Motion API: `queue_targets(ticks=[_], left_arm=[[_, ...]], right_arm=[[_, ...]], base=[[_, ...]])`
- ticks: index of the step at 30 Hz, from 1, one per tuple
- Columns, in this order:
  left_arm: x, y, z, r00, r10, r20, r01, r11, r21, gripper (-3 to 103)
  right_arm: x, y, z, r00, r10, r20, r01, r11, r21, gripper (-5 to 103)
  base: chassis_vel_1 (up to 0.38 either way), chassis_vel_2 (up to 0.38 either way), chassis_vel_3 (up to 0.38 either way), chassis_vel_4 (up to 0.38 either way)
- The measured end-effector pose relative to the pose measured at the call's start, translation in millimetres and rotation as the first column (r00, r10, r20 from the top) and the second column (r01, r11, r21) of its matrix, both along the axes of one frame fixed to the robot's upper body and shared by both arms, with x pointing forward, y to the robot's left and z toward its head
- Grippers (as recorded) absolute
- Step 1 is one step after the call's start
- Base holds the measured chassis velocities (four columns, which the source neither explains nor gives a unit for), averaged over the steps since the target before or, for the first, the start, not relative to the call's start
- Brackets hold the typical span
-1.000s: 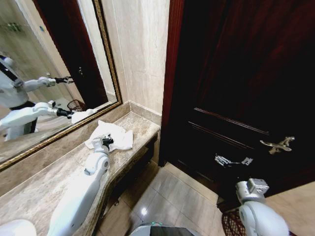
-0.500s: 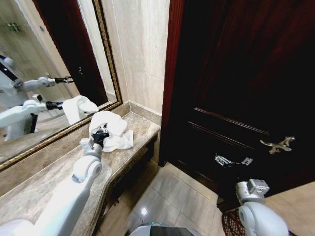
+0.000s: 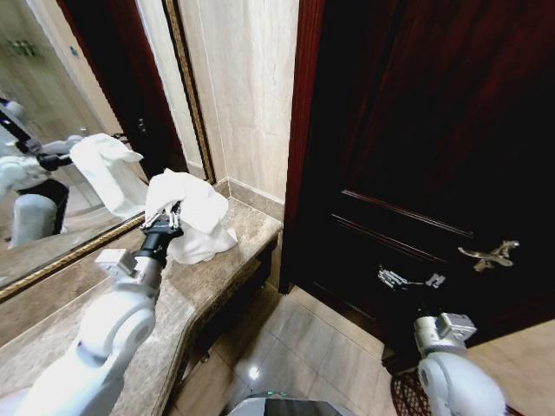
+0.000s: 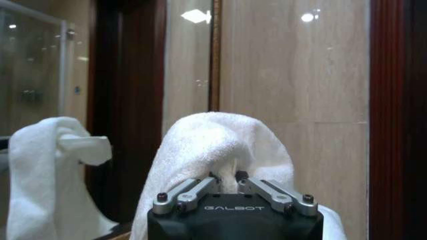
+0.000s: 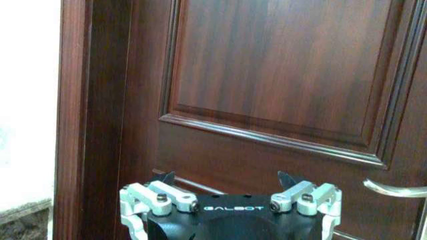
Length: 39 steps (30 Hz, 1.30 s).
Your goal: Discard the used towel into the hamper.
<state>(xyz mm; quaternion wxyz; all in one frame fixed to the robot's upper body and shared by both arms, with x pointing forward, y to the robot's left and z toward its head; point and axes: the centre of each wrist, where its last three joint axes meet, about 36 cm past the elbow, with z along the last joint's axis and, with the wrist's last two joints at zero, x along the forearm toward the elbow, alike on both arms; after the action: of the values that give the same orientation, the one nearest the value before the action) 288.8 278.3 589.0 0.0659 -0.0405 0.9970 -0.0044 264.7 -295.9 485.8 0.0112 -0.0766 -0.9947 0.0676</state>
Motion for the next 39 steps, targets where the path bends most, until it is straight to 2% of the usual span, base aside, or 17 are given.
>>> queue_targets(ticks=[4,8,21,39], left_arm=[[-8,-1,-9,0.998,0.052,-0.031,-0.053,0.998,-0.028,7],[-12,-2,-15,0.996,0.068,-0.056,-0.07,0.997,-0.044,7],[-16,-3,-25,0.992,0.092,-0.086,-0.096,0.995,-0.041,7],[-23,-5,-36,0.988,0.125,-0.092,-0.128,0.992,-0.02,7]], right_arm=[[-2,0,3,1.0,0.003,-0.002,-0.003,1.0,0.003,100],[-4,0,7,1.0,0.008,-0.003,-0.008,1.0,0.002,100],[-9,0,8,1.0,0.018,-0.007,-0.018,1.0,-0.001,100],[-14,0,12,0.999,0.046,0.0,-0.046,0.999,-0.002,100]], base=[[0.0,0.0,0.0,0.0],[0.0,0.0,0.0,0.0],[0.058,-0.056,-0.077,0.063],[0.243,-0.254,-0.246,0.243]])
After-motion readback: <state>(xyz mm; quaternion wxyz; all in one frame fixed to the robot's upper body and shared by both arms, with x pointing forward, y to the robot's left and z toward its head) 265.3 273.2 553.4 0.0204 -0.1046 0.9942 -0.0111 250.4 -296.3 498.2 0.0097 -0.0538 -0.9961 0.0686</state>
